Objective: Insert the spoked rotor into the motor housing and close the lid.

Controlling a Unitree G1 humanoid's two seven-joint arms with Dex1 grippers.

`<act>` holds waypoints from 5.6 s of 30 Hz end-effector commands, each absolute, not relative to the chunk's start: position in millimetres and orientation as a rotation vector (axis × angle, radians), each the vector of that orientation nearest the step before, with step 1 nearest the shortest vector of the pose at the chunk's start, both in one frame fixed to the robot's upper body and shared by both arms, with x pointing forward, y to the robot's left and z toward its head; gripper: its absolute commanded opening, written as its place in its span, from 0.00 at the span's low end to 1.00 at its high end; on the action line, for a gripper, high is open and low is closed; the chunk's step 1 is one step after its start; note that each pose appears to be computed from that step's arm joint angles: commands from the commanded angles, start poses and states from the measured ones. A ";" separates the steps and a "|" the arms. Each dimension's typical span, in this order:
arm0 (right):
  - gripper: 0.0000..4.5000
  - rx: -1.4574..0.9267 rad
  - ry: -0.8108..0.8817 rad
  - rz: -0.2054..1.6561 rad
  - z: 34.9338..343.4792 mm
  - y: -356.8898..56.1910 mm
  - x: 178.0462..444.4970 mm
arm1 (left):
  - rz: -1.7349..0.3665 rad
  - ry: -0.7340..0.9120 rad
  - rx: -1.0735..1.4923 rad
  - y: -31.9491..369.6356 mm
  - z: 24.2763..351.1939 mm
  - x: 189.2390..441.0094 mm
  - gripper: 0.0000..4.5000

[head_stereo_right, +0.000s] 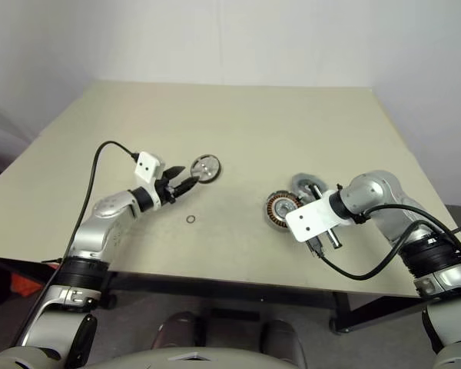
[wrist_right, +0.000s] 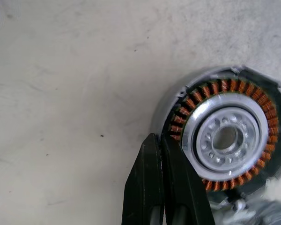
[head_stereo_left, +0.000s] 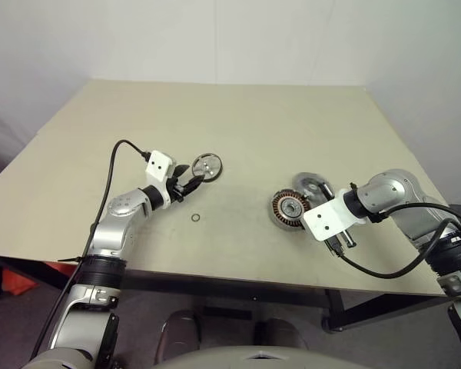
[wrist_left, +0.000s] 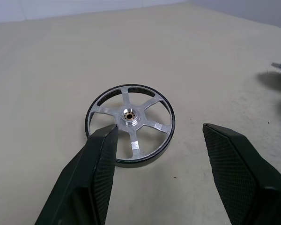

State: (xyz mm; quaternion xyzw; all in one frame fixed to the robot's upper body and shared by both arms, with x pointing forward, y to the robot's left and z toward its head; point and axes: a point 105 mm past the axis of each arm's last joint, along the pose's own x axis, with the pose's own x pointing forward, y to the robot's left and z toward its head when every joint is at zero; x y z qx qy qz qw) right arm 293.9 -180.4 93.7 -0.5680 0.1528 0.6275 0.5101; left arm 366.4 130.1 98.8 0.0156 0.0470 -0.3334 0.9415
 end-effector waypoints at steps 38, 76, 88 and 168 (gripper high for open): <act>0.00 -1.341 0.037 1.516 118.1 -87.6 322.5 | -0.644 0.027 0.048 135.5 115.6 367.8 0.68; 0.83 -0.973 -0.063 1.514 164.5 -71.3 317.5 | -0.646 0.041 0.042 136.9 113.4 365.4 0.68; 0.83 -0.376 -0.002 0.959 168.6 -108.7 379.9 | -0.729 0.165 0.124 160.0 99.7 327.1 0.68; 0.84 -0.420 -0.083 0.884 173.6 -111.4 401.3 | -0.864 0.431 0.300 136.2 33.9 293.5 0.28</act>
